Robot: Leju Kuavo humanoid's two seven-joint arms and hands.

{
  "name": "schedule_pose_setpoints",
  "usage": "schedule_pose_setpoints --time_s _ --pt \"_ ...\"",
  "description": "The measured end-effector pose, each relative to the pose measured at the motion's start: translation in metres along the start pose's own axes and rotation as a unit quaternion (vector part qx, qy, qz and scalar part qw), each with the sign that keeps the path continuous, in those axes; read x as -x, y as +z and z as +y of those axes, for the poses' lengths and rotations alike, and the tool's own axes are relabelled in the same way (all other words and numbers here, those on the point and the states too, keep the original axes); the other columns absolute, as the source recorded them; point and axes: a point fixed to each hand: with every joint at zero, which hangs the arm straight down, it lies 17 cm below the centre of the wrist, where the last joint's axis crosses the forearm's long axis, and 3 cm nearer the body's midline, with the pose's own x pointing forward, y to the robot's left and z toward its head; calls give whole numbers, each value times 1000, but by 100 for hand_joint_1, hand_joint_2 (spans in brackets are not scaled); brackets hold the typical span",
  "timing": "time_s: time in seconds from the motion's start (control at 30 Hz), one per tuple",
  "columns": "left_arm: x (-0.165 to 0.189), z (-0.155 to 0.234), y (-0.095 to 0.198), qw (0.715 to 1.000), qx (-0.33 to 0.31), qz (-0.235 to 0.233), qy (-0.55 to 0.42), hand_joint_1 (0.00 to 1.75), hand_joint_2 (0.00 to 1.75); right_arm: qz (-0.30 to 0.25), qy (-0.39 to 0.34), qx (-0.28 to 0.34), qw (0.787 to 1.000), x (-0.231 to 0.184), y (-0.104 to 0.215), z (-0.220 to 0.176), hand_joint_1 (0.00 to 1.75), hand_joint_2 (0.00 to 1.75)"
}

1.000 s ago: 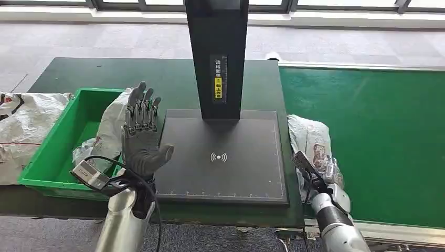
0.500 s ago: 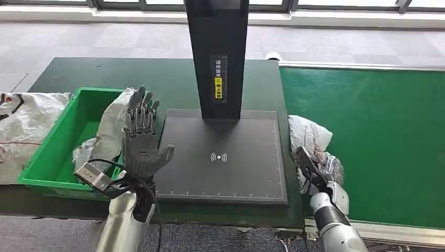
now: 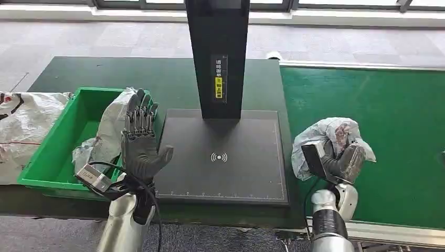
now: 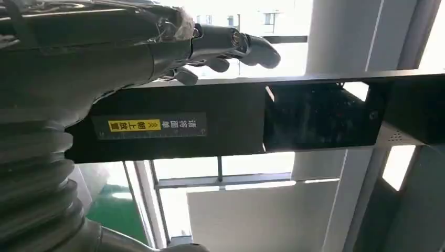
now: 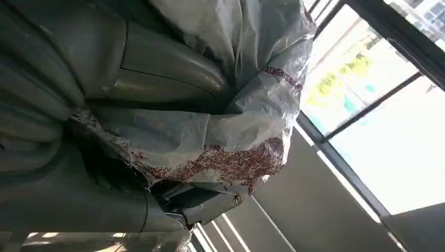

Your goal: Moved the parcel from conveyor to table for the left to box.

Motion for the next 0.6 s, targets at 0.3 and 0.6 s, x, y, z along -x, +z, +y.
schedule_pose_setpoints --time_s 0.3,0.6 --pt "3 1 2 1000 -2 4 -1 0 175 -108 0 96 990 -78 -8 -72 175 175" --pt "4 1 3 1000 -3 6 -1 0 175 -163 -20 63 984 -153 -8 -49 175 175"
